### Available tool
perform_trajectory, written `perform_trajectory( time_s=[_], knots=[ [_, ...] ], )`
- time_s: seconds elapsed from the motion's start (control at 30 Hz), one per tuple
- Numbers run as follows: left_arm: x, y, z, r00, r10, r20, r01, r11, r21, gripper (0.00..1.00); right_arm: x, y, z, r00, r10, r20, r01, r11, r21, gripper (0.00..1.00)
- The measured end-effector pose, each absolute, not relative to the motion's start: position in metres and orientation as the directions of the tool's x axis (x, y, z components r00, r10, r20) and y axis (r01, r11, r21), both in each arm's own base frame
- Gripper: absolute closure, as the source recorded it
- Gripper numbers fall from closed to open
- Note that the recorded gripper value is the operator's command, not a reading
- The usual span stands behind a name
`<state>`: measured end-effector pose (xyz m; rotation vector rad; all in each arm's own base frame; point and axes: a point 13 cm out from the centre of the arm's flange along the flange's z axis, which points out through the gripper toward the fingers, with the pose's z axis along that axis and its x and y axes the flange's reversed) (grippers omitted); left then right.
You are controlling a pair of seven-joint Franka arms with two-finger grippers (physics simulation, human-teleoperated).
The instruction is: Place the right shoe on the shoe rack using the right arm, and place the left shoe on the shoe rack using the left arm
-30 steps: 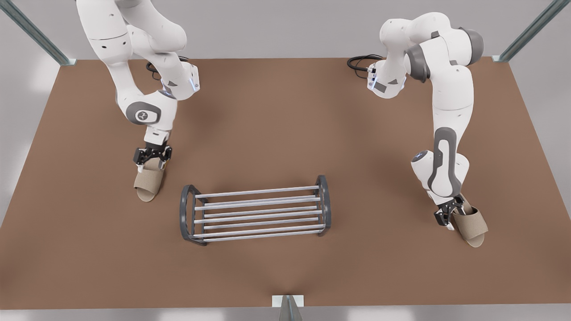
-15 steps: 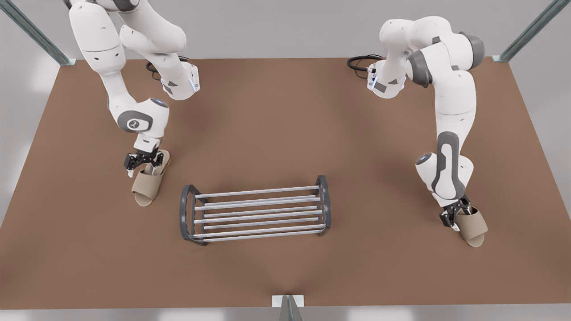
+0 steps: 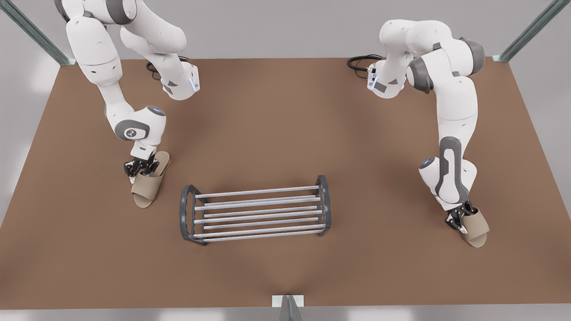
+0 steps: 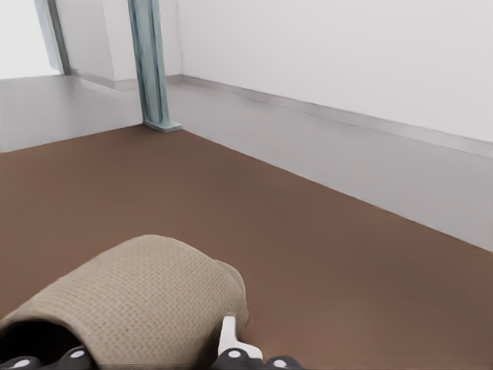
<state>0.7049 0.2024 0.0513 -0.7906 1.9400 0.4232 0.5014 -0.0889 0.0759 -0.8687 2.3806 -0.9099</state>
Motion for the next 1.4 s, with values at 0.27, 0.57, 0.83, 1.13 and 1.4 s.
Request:
perform_trajectory(
  time_s=[0.27,0.57,0.83,1.13,1.4],
  knots=[
    [0.713,0.185,0.070,-0.310,-0.362,-0.879,-0.671,0.739,-0.067,0.79,0.517,-0.101,0.090,-0.714,-0.668,-0.209,-0.358,0.605,-0.711,0.70],
    [0.770,0.019,0.323,-0.119,-0.465,-0.877,-0.436,0.818,-0.375,0.79,0.562,-0.125,0.224,-0.662,-0.643,-0.386,-0.237,0.668,-0.705,0.72],
    [0.690,-0.386,0.502,-0.235,-0.569,-0.788,0.117,0.788,-0.604,0.79,0.601,-0.118,0.393,-0.482,-0.750,-0.454,-0.200,0.598,-0.776,0.72],
    [0.652,-0.511,0.413,-0.265,-0.676,-0.687,0.006,0.712,-0.702,0.79,0.661,-0.045,0.405,-0.316,-0.877,-0.361,-0.323,0.458,-0.828,0.72],
    [0.675,-0.483,0.327,-0.184,-0.671,-0.718,-0.136,0.741,-0.658,0.79,0.682,0.098,0.392,-0.157,-0.929,-0.334,-0.367,0.369,-0.854,0.73]
  ],
)
